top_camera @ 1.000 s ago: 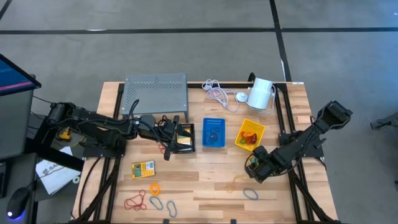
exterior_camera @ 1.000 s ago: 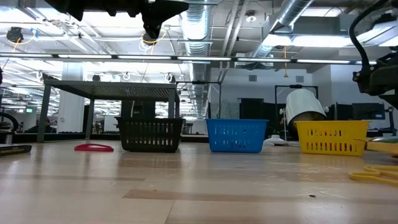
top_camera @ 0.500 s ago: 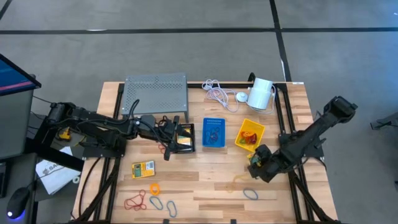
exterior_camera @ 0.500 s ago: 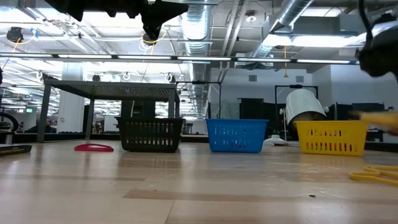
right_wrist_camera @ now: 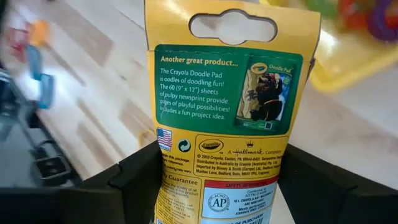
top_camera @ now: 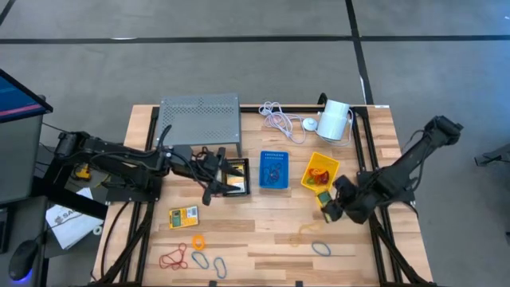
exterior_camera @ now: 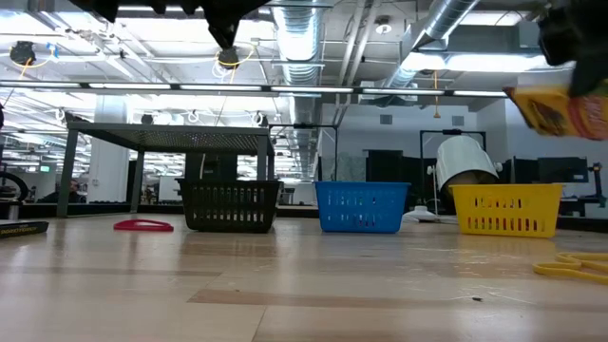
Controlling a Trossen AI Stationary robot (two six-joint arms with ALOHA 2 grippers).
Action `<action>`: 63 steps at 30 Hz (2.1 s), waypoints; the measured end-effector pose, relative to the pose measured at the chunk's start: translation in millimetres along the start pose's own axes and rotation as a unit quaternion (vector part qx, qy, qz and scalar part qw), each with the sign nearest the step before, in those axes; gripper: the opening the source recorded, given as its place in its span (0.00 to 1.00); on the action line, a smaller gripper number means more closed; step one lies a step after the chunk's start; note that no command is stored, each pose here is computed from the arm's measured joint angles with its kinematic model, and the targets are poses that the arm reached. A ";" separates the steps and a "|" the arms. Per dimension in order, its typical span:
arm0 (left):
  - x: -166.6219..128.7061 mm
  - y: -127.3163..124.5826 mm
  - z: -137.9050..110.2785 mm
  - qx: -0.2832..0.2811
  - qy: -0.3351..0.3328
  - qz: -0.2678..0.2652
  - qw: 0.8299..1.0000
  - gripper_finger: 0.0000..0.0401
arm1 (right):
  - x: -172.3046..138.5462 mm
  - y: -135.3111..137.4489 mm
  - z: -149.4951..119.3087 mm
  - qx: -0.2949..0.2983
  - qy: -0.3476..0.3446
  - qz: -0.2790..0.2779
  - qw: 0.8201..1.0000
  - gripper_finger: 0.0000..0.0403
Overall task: Pick & Place Office Desk Supplies
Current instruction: Put the crayon box into the black basket
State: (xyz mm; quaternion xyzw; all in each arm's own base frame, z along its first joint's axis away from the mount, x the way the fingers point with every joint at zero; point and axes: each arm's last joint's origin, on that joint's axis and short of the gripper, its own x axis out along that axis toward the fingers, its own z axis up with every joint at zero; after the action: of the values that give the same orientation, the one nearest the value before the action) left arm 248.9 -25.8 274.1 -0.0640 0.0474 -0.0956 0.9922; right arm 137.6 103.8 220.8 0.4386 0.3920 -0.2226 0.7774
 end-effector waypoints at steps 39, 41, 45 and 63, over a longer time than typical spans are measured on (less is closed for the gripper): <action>-53.5 14.0 36.8 -0.002 -0.082 0.080 0.993 0.52 | 55.4 55.2 150.1 -0.147 -0.127 0.182 0.964 0.69; -55.1 14.3 29.2 -0.020 -0.071 0.080 0.994 0.52 | 55.4 64.0 155.3 -0.170 -0.133 0.185 0.959 0.69; -48.1 22.5 14.9 -0.065 -0.052 0.110 0.990 0.52 | 54.9 74.0 160.7 -0.195 -0.129 0.183 0.955 0.69; 9.5 69.8 2.2 -0.179 0.031 0.013 0.983 0.58 | 61.5 78.3 158.6 -0.225 -0.116 0.183 0.950 0.69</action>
State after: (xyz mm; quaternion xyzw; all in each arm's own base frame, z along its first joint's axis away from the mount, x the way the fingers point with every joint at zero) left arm 271.3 40.6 266.1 -0.2368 0.0954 -0.0745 0.9640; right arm 293.8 8.3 259.8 0.2871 0.2517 -0.0318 0.9237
